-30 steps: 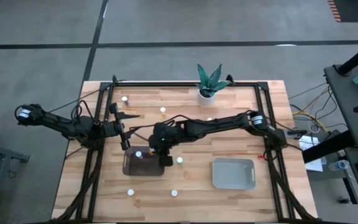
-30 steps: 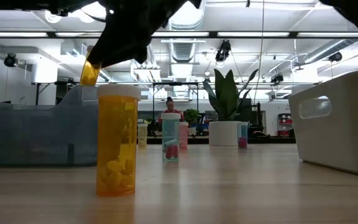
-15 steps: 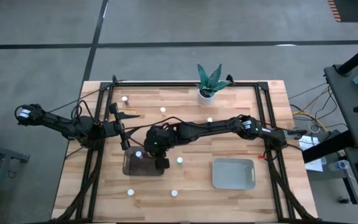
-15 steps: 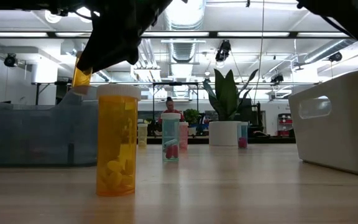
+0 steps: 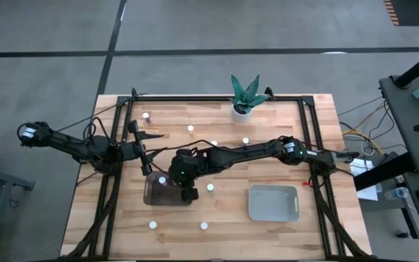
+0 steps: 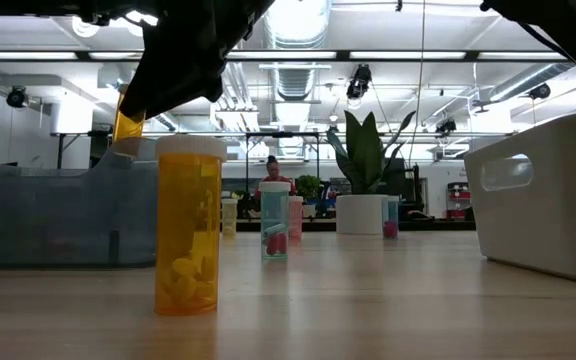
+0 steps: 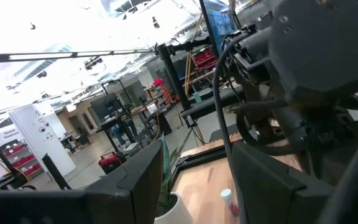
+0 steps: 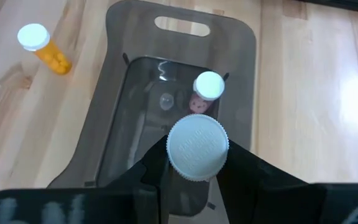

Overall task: Pick and place medicine bottles into bin by pill shape (circle, oval)
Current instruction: Put the top orange tablet bottle into the black bin

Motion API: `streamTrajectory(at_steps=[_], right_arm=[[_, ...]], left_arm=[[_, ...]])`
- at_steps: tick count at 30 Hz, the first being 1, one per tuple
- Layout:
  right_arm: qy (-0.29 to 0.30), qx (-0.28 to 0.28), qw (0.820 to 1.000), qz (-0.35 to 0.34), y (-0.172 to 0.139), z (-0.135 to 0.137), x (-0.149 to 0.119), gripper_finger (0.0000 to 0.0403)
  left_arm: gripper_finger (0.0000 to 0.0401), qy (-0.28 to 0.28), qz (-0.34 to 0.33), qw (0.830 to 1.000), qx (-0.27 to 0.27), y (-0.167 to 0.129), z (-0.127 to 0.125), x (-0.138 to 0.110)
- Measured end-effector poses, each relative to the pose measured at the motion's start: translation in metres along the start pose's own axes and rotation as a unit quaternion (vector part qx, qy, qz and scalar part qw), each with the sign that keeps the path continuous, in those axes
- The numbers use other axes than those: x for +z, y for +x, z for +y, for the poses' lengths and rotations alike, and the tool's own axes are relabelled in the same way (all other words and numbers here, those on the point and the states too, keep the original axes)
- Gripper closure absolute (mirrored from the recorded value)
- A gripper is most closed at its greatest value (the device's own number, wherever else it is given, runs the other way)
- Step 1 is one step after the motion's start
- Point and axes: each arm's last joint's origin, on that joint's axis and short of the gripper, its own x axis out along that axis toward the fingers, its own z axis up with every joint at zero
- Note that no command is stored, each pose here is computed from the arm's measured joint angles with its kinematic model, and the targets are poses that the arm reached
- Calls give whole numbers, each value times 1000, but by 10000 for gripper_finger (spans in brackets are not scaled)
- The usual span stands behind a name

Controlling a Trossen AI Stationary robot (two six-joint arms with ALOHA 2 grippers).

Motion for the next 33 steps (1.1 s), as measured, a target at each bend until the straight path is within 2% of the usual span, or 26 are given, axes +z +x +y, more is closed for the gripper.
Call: streamTrajectory(at_steps=[13, 23, 33], right_arm=[[-11, 9, 999, -35, 22, 5, -11, 310], [-17, 12, 1000, 4, 36, 6, -32, 310], [-21, 10, 999, 35, 36, 6, -38, 307]], left_arm=[[225, 0, -2, 1000, 1, 0, 0, 1], [225, 0, -2, 1000, 1, 0, 1, 1], [225, 0, -2, 1000, 1, 0, 1, 1]])
